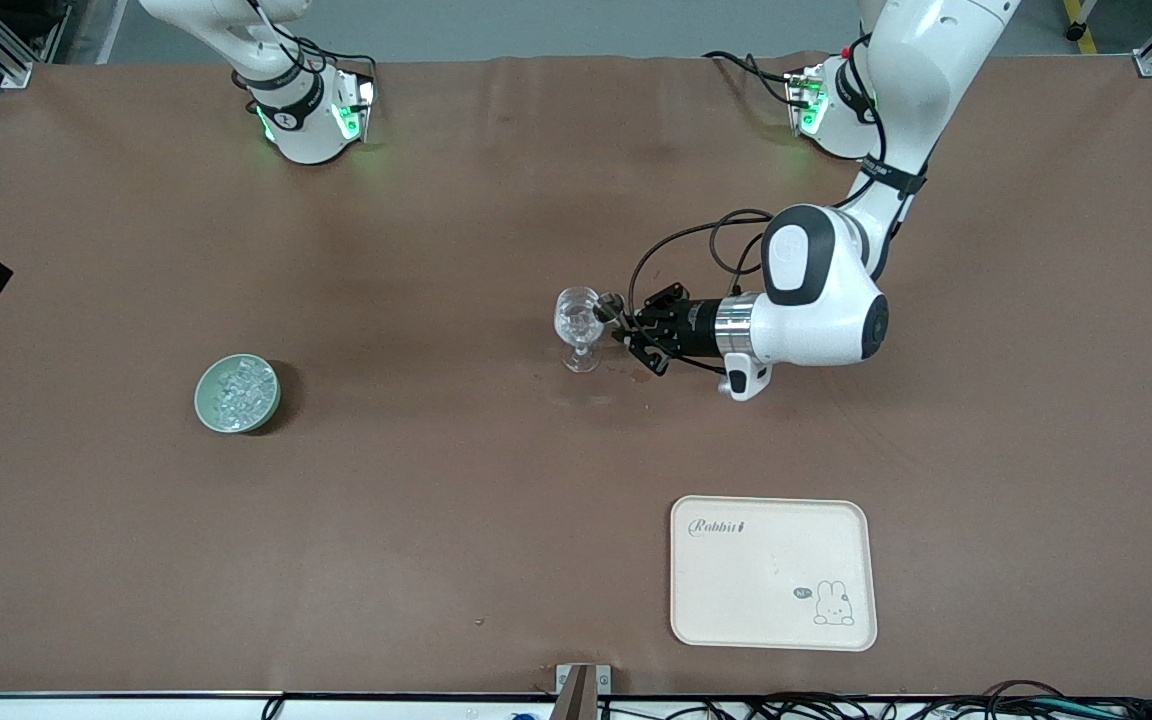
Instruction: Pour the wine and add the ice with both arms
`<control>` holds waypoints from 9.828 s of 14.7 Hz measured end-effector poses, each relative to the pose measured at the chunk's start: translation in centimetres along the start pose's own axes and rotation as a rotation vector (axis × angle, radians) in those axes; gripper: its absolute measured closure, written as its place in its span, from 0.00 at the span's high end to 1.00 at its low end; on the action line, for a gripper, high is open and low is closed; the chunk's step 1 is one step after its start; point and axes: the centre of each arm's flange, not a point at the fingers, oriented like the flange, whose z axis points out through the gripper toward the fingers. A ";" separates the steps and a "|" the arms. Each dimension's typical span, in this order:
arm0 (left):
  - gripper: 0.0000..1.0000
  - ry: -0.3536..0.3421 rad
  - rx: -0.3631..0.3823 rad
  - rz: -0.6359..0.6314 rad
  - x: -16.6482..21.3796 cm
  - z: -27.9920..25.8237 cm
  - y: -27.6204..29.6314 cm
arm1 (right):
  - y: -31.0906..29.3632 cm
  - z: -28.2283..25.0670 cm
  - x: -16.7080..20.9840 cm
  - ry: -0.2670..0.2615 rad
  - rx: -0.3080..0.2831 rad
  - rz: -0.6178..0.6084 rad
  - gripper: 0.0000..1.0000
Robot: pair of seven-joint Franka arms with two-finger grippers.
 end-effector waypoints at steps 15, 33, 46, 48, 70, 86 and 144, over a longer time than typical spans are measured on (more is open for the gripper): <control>0.22 0.219 0.059 0.032 -4.4 0.7 0.9 | -0.5 -0.1 0.0 0.004 0.017 -0.006 0.28; 0.22 0.391 0.063 0.048 -7.1 1.3 1.2 | -0.7 -0.3 0.3 0.031 0.024 -0.009 0.28; 0.22 0.333 0.018 -0.006 -6.4 -0.6 2.2 | -0.9 -0.3 0.3 0.033 0.032 -0.011 0.28; 0.22 0.261 0.008 -0.031 -5.8 -1.7 2.6 | -0.9 -0.3 0.3 0.033 0.032 -0.012 0.28; 0.21 -0.264 -0.273 -0.159 18.4 -23.6 9.2 | -41.8 13.8 -13.0 -0.027 0.074 0.077 0.28; 0.21 -0.387 -0.577 -0.195 32.1 -17.1 11.2 | -52.8 24.6 -22.8 -0.033 0.008 0.104 0.28; 1.00 -0.272 -0.322 -0.046 31.9 -28.7 5.4 | 2.4 -2.2 -2.2 -0.022 -0.032 0.062 1.00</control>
